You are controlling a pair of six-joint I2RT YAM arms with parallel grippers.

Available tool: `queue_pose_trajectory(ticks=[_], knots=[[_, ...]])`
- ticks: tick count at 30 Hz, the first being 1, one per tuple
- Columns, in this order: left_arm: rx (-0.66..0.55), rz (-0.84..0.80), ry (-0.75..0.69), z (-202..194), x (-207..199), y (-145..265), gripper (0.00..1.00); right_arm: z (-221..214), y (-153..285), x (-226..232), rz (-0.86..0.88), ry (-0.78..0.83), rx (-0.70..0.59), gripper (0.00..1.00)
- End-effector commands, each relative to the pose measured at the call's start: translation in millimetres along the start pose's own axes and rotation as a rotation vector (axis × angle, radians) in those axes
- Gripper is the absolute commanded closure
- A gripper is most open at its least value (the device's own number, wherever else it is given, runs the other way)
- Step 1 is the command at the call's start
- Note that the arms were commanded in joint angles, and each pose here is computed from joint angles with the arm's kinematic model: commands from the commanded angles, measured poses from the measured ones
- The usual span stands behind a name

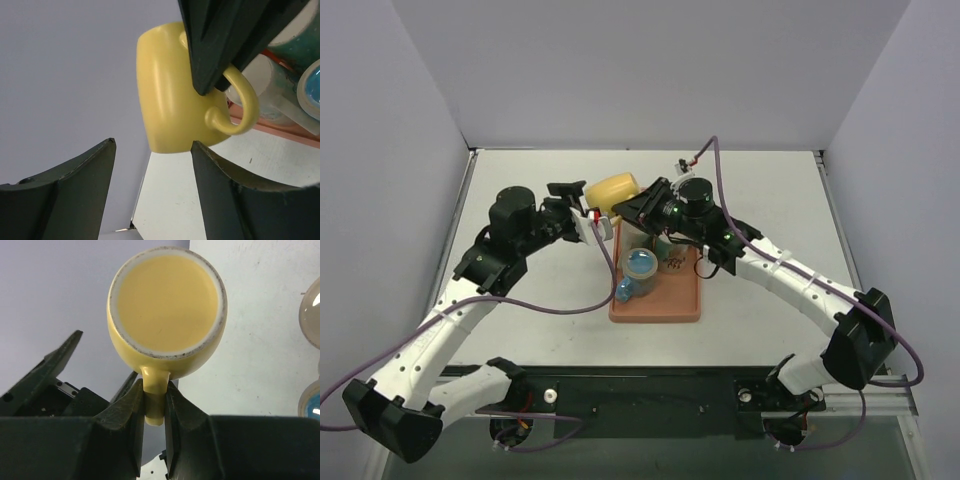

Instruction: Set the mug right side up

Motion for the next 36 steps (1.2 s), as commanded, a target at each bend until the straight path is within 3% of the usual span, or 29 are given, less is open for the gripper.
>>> queue_pose_trajectory(ticks=[1, 7, 12, 15, 20, 30, 36], knots=[[0.017, 0.06, -0.116, -11, 4, -4, 0.27, 43, 18, 63, 0.256, 0.004, -0.048, 1.0], [-0.01, 0.043, -0.087, 7, 22, 11, 0.23, 61, 31, 60, 0.263, 0.001, -0.018, 1.0], [0.078, -0.075, -0.033, 3, 19, 26, 0.21, 60, 45, 63, 0.235, 0.057, -0.006, 1.0], [0.183, -0.036, -0.113, -13, 27, 44, 0.2, 61, 56, 64, 0.228, 0.083, -0.011, 1.0], [0.214, 0.094, -0.164, -17, 55, 77, 0.1, 59, 61, 62, 0.215, 0.109, -0.001, 1.0], [0.227, 0.067, -0.094, -12, 81, 63, 0.03, 60, 63, 75, 0.338, 0.13, 0.024, 1.0], [0.078, 0.167, -0.299, -7, 79, 35, 0.03, 88, 68, 62, 0.421, 0.054, -0.002, 1.0]])
Point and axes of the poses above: each gripper's point midway between its finger pads, its own y axis back along the fingers, its own x axis along the line the jaws close on, z = x × y, the point moved 5 cm from there along y, back along the fingers, and after that the axes turned 5 degrees about y, right-handed, at the moved point
